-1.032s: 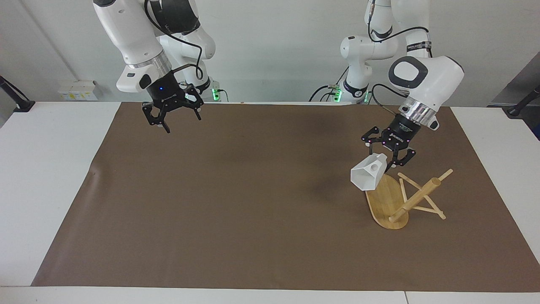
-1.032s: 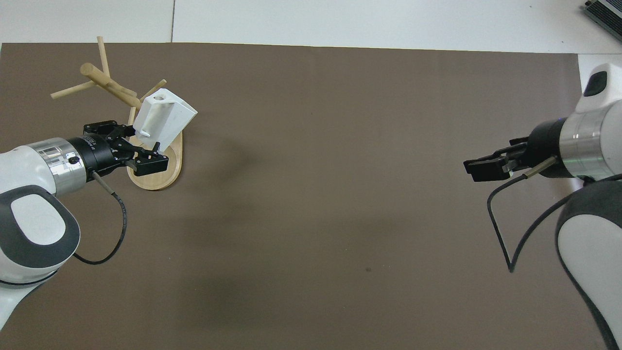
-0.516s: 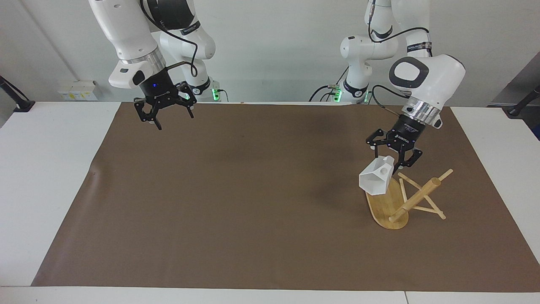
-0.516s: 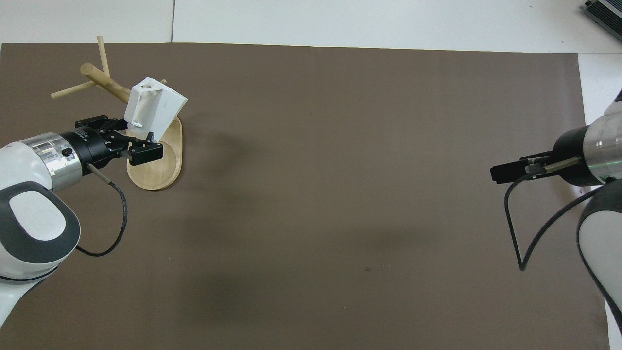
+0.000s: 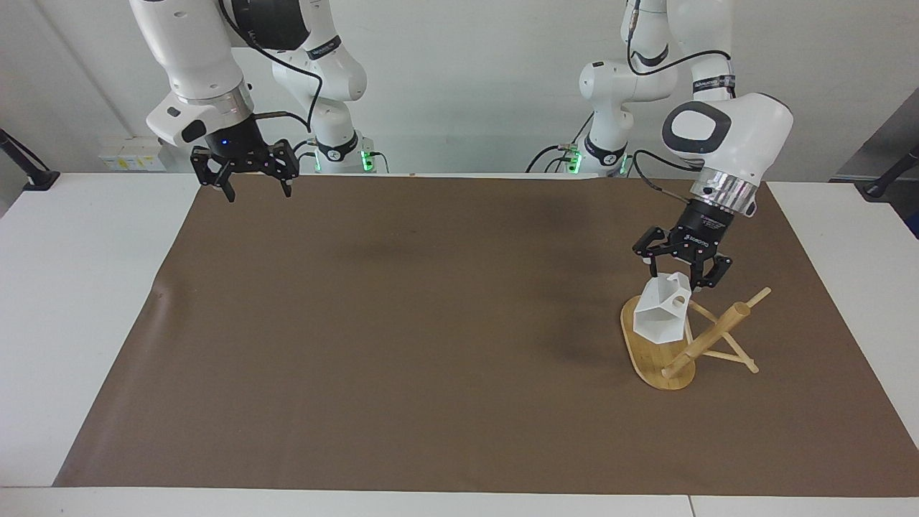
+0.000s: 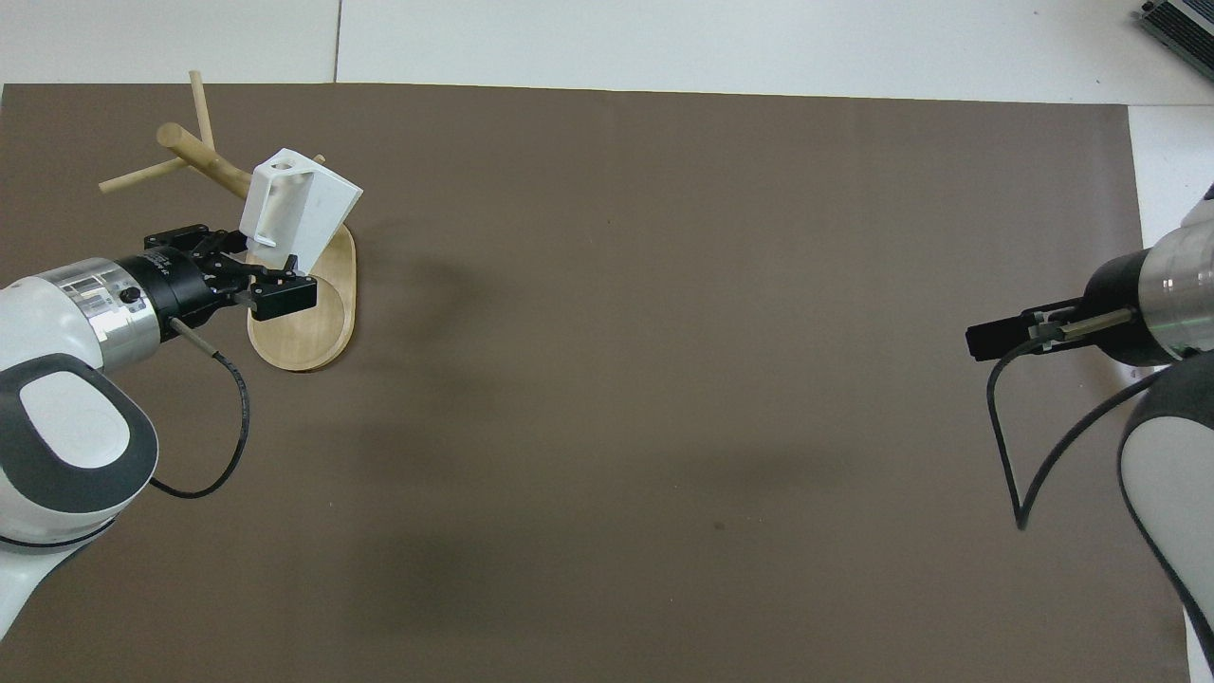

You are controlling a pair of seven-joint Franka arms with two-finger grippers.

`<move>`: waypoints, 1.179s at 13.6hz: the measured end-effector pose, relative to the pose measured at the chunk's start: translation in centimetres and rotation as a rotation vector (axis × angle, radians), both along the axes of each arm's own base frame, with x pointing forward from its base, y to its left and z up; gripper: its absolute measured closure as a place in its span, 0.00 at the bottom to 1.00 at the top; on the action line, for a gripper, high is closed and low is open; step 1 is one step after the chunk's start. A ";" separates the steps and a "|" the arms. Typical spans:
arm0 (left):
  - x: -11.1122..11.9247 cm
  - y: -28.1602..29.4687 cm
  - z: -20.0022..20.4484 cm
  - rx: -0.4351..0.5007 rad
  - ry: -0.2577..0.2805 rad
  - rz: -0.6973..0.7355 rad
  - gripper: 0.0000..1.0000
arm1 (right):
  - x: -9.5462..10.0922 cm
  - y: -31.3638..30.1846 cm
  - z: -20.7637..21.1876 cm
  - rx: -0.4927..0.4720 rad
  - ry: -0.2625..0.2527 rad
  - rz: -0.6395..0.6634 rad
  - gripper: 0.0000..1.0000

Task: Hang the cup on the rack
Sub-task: 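Move the cup with the left gripper onto the rack's peg, then lower the cup handle onto the peg and open the left gripper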

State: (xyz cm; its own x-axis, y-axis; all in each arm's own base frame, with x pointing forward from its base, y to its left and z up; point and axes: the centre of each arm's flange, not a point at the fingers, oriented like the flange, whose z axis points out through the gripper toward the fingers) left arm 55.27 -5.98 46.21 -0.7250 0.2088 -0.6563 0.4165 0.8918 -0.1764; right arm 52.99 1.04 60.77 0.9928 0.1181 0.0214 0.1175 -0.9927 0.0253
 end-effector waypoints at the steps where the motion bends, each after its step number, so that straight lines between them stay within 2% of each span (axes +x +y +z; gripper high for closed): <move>1: 0.0 0.0 -0.1 -0.005 0.003 0.009 0.27 | 0.0 -0.6 0.0 0.001 0.001 -0.011 0.00; 7: 0.5 0.5 -1.0 -0.030 0.020 0.083 0.27 | -0.3 -5.6 0.1 0.010 -0.002 -0.101 0.00; 16: 0.8 0.8 -1.4 -0.070 0.035 0.183 0.27 | -0.3 -6.1 0.1 0.011 -0.002 -0.112 0.00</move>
